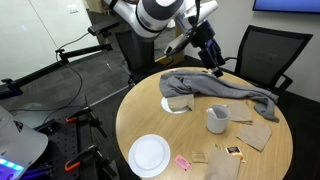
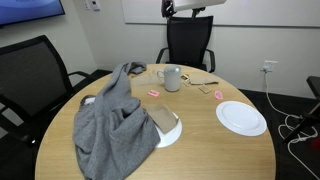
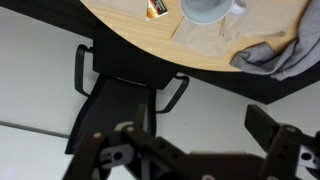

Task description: Move the mug to the right, pick the pen and put it in the mug

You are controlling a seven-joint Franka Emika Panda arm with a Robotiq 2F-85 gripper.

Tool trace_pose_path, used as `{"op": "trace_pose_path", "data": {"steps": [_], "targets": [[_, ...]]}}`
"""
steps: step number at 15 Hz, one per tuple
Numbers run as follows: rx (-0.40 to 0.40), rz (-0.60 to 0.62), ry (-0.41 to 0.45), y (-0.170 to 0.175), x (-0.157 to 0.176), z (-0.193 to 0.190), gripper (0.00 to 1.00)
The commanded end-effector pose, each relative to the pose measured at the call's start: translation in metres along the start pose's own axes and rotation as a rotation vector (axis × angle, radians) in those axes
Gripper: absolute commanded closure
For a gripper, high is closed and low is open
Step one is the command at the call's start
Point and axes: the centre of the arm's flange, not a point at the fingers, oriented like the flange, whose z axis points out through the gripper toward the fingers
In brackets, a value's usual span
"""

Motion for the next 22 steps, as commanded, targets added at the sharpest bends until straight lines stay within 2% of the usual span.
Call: {"op": "trace_pose_path", "data": {"steps": [1, 9, 13, 16, 17, 22], "targets": [[0.07, -0.131, -0.123, 0.001, -0.005, -0.019, 0.0], [0.223, -0.452, -0.326, -0.015, -0.039, -0.032, 0.0], [0.258, -0.628, -0.464, -0.02, -0.058, -0.034, 0.0], [0.252, -0.72, -0.55, -0.02, -0.068, -0.031, 0.0], [0.249, -0.68, -0.505, -0.023, -0.077, -0.028, 0.0], [0.249, -0.708, -0.527, -0.021, -0.077, -0.027, 0.0]]}}
